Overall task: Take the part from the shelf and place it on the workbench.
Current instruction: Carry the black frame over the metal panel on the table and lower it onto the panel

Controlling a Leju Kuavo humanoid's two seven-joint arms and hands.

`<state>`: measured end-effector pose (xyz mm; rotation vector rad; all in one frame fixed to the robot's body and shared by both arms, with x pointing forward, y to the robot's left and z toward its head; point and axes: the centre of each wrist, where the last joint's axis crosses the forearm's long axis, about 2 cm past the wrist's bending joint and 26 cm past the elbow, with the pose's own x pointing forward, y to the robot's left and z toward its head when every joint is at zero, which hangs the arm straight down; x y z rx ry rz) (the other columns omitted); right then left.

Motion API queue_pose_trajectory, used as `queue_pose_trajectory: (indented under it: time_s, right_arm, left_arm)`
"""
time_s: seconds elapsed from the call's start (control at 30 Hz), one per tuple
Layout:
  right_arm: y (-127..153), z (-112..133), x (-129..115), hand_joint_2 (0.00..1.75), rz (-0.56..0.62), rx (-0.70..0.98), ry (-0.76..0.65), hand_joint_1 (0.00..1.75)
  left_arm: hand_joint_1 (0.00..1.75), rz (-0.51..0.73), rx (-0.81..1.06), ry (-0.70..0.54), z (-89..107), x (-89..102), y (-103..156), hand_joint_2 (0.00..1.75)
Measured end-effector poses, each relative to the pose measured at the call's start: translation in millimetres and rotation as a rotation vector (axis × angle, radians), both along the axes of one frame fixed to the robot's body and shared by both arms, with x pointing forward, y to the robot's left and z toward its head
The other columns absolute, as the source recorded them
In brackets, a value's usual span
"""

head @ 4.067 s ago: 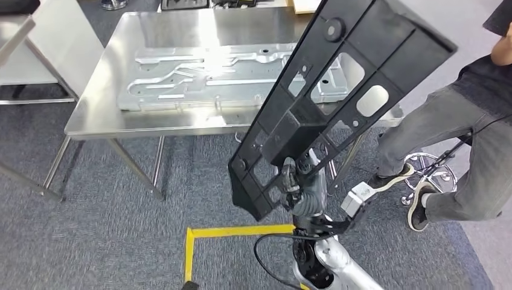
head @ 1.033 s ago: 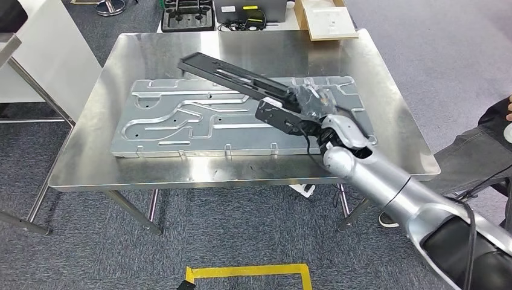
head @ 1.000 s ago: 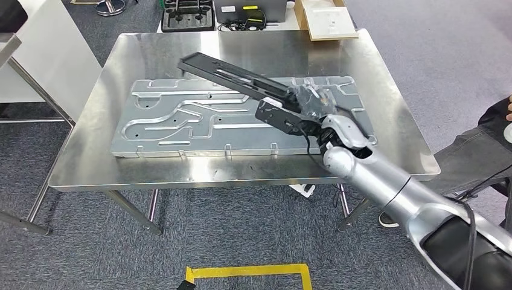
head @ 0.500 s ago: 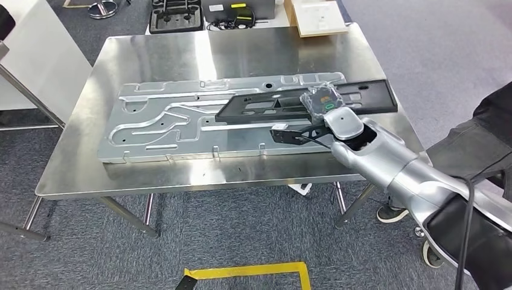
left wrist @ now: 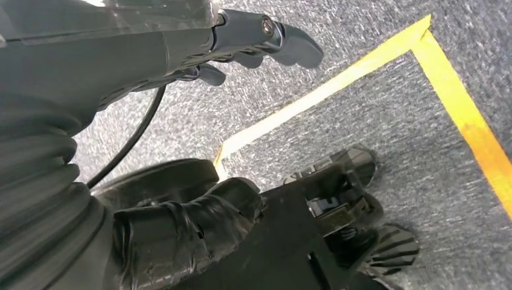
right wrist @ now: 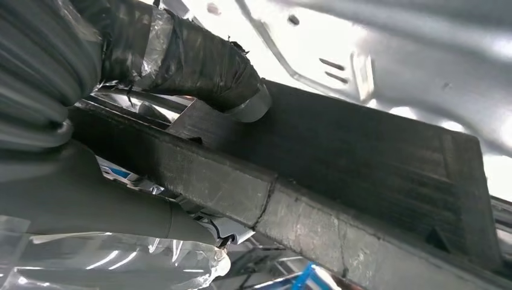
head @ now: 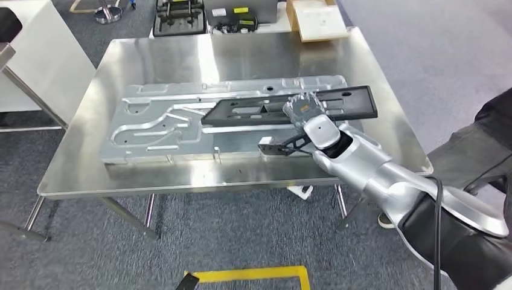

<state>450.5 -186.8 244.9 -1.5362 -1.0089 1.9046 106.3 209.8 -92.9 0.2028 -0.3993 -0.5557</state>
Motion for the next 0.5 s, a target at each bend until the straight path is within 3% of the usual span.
queue_pose_trajectory:
  time_s: [0.27, 0.5]
  right_arm:
    - [24.0, -7.7, -6.2, 1.75, 0.160, -0.078, -0.069, 1.75]
    - [29.0, -9.0, -6.9, 1.75, 0.205, -0.120, -0.085, 1.75]
  left_arm:
    - [0.00, -0.009, -0.018, -0.015, 0.2, 0.0, -1.4, 1.75]
    - [0.00, -0.006, -0.023, -0.021, 0.3, 1.1, -0.7, 1.75]
